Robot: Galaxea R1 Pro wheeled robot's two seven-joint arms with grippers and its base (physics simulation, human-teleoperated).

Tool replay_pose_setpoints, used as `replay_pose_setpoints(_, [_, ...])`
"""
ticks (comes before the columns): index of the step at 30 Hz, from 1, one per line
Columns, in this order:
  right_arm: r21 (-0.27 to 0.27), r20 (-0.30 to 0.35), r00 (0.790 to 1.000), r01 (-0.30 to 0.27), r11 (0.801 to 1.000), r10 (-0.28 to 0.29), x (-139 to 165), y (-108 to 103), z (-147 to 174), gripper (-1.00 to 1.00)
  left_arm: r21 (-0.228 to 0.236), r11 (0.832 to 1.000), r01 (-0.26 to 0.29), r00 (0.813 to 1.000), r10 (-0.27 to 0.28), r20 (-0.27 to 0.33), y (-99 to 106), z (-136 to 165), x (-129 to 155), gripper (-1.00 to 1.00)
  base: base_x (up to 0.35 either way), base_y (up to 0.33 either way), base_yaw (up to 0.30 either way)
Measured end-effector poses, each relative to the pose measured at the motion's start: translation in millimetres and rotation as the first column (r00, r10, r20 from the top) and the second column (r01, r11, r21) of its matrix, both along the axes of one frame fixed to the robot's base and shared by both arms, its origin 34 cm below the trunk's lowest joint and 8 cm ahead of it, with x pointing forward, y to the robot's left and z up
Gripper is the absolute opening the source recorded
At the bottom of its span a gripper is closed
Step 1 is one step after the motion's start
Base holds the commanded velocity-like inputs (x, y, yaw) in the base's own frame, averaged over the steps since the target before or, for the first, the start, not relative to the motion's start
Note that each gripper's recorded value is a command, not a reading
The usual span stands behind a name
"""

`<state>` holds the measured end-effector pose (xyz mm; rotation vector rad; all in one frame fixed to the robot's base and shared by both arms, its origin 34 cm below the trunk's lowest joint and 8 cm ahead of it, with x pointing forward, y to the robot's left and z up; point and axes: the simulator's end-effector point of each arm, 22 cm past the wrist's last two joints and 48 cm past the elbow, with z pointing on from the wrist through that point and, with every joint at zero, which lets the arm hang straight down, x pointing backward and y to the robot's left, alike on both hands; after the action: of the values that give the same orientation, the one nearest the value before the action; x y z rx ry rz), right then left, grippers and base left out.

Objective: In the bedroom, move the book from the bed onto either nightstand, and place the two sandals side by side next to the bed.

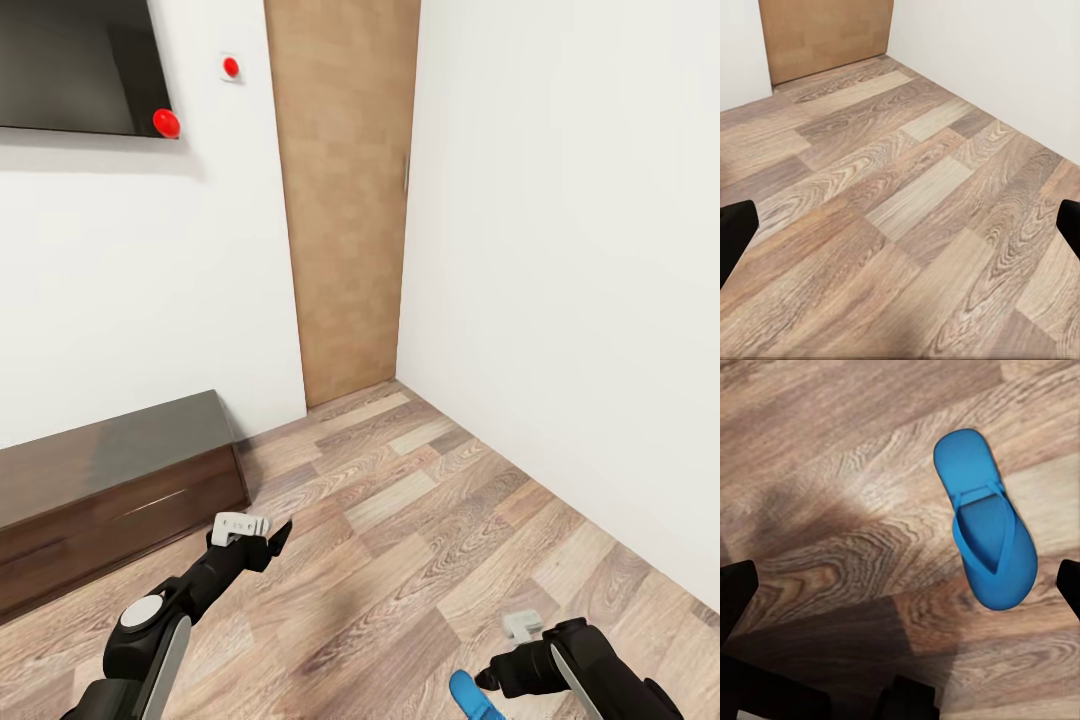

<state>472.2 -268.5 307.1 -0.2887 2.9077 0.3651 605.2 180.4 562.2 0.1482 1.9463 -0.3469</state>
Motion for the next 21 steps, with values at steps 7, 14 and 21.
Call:
replay_pose_setpoints(7, [0.0,-0.01,1.0,0.0,1.0,0.0,-6,0,-20,1.0,0.0,1.0,0.0,1.0,0.0,-0.011,0,-21,-4,1.0,0.0,0.0,0.0])
replay_pose_setpoints(14, [0.0,-0.025,1.0,0.0,1.0,0.0,-14,0,-39,1.0,0.0,1.0,0.0,1.0,0.0,-0.025,0,-43,-8,1.0,0.0,0.0,0.0])
replay_pose_setpoints(21, [0.0,-0.064,0.998,0.0,1.0,0.0,-24,0,-54,1.0,0.0,1.0,0.001,0.998,-0.001,-0.065,0,-64,-8,1.0,0.0,0.0,0.0])
